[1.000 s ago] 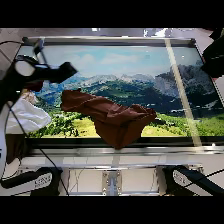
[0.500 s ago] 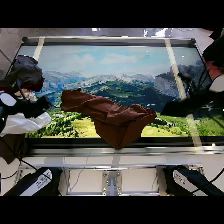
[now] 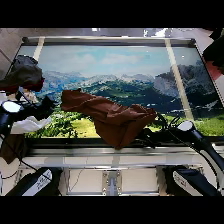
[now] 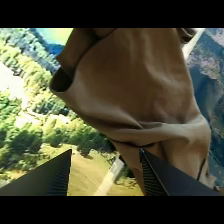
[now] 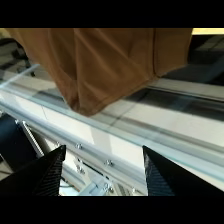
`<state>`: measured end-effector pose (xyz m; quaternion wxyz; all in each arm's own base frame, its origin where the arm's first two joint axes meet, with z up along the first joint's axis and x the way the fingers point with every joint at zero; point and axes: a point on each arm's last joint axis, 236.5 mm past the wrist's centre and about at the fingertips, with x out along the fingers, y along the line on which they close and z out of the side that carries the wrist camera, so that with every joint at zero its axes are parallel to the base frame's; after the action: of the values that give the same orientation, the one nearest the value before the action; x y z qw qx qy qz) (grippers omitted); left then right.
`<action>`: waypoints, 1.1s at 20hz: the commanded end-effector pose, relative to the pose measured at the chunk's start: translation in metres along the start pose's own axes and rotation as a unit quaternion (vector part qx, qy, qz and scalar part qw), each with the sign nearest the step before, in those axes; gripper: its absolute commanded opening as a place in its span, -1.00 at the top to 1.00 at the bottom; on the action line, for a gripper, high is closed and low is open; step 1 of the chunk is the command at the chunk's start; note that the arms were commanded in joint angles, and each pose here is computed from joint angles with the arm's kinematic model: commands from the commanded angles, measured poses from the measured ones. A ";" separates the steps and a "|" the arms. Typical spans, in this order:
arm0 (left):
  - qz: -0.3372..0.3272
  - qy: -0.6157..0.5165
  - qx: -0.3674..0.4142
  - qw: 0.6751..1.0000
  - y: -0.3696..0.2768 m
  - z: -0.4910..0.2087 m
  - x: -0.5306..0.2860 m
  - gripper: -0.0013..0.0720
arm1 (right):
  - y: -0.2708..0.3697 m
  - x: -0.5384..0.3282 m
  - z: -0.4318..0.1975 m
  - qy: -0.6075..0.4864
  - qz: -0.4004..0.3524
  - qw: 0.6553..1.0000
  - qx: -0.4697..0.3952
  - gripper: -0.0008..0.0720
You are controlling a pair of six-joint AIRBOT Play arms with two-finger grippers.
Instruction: Fold the shirts.
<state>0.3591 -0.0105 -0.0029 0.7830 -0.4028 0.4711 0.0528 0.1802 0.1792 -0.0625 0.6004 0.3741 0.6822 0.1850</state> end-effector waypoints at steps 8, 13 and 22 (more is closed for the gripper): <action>-0.023 0.005 -0.004 1.000 -0.017 -0.007 0.004 -0.41 | -0.003 0.035 0.028 -0.103 -0.027 0.994 0.027 -0.54; -0.025 -0.009 -0.004 1.000 -0.017 -0.001 0.004 -0.41 | -0.014 0.047 0.025 -0.089 -0.042 0.994 0.052 -0.54; -0.014 -0.007 -0.012 1.000 -0.009 0.002 0.015 -0.41 | -0.003 0.041 0.052 -0.145 -0.015 0.987 0.074 0.93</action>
<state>0.3721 -0.0205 -0.0004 0.7868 -0.4178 0.4520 0.0450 0.2224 0.1978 -0.1048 0.6607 0.4224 0.6161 0.0735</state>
